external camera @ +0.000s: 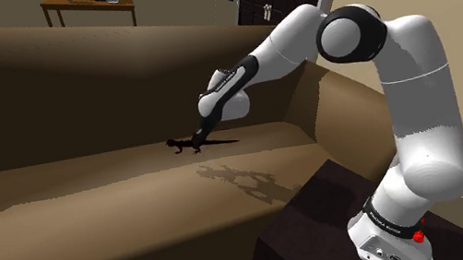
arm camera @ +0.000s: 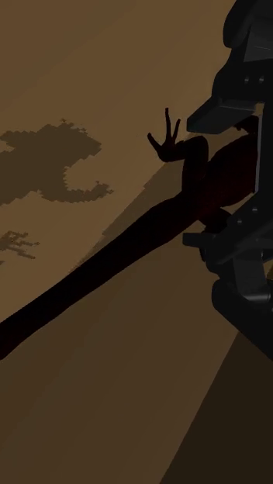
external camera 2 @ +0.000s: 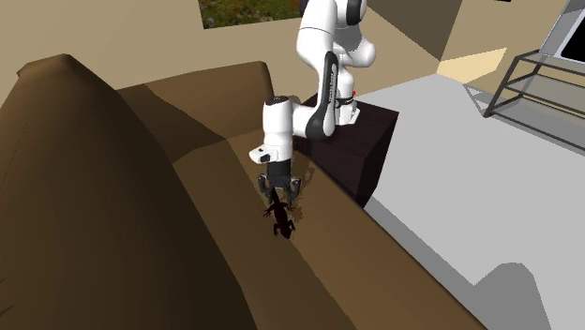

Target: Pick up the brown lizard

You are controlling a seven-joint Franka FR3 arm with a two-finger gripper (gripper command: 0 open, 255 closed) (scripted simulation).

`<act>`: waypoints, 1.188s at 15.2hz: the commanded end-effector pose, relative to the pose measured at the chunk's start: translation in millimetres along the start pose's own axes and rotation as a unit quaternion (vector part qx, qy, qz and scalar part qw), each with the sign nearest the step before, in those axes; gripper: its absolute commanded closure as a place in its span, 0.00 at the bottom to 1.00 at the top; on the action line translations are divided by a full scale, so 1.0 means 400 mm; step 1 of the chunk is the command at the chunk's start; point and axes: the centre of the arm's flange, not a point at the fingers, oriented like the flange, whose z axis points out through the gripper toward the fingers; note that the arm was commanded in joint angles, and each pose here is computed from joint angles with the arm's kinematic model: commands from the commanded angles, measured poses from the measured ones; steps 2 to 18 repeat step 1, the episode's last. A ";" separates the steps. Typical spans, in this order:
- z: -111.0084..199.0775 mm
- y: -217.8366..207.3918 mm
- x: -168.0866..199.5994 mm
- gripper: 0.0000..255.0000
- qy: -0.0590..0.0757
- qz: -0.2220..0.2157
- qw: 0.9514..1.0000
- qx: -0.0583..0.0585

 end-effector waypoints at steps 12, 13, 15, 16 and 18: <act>-0.006 0.000 0.003 1.00 0.000 0.000 1.000 0.000; -0.006 0.000 0.003 1.00 0.000 0.000 1.000 0.000; -0.006 0.000 0.003 1.00 0.000 0.000 1.000 0.000; -0.006 0.000 0.003 1.00 0.000 0.000 1.000 0.000; -0.006 0.000 0.003 1.00 0.000 0.000 1.000 0.000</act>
